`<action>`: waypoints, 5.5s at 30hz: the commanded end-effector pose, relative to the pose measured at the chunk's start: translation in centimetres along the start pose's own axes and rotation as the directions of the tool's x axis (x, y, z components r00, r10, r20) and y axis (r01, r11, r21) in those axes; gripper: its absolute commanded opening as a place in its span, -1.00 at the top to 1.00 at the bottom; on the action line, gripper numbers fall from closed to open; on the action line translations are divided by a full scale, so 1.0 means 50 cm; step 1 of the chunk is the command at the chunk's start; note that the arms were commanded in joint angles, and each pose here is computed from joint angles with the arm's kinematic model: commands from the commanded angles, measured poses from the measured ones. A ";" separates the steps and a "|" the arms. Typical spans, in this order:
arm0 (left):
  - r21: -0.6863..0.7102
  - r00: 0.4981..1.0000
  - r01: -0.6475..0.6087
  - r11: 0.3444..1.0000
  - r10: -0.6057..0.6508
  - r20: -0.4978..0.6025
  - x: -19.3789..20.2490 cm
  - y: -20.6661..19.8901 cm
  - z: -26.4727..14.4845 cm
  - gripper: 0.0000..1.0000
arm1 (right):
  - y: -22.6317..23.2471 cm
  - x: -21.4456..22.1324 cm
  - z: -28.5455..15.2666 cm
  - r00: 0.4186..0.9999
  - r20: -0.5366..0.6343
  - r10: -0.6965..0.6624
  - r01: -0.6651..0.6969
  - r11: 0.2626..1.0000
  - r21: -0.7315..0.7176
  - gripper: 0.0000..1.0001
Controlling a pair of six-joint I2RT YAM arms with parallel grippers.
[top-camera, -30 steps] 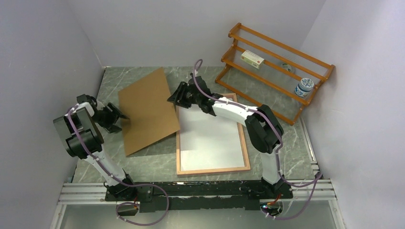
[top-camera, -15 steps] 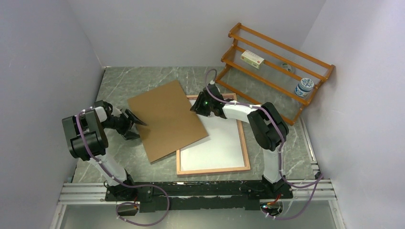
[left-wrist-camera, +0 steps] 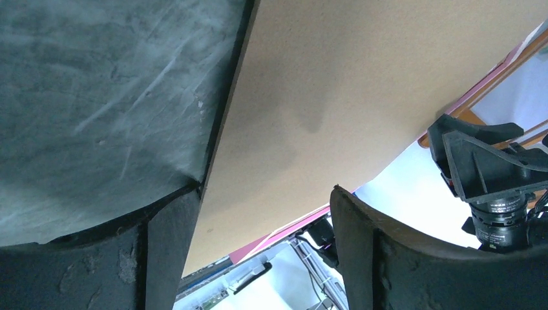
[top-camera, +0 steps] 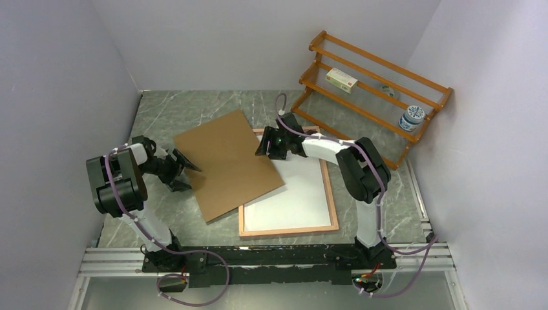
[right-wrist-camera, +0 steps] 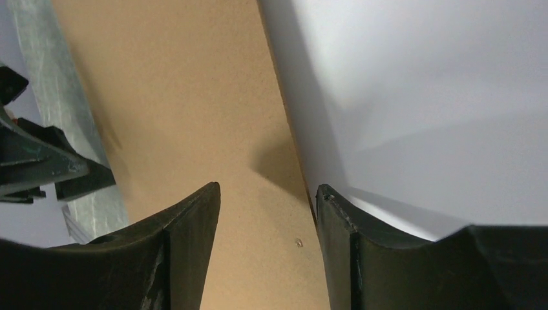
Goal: Put the photo into the frame
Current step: Turn over the photo frame item at the center of the board, then move the photo frame to the center of the board.
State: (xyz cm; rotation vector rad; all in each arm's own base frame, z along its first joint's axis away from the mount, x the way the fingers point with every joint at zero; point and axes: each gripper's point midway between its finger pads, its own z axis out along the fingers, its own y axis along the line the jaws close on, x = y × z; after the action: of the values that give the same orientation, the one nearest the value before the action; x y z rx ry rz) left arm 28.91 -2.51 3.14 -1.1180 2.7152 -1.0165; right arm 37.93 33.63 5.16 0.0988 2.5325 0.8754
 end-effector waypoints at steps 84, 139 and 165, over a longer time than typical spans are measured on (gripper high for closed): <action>-0.094 0.783 -0.334 0.938 0.332 0.527 0.216 -0.359 -0.398 -0.17 | 0.598 0.119 -0.387 0.600 0.386 -0.700 0.753 0.658 0.022 1.00; 0.430 0.385 -0.893 0.131 0.717 0.581 0.381 -0.651 -0.461 0.95 | -0.424 0.090 -0.442 0.900 0.293 0.322 -0.432 0.745 0.508 -0.98; 0.440 0.644 -0.757 0.484 0.669 0.372 0.293 -0.560 -0.302 0.95 | -0.291 0.092 -0.318 0.874 0.029 0.485 -0.486 0.871 0.072 -0.90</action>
State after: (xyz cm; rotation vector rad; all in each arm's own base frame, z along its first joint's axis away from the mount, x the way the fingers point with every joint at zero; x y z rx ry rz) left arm 31.41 -18.60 34.98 0.1287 2.0928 -1.3350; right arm 26.33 11.45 3.56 0.8546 2.6237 0.7627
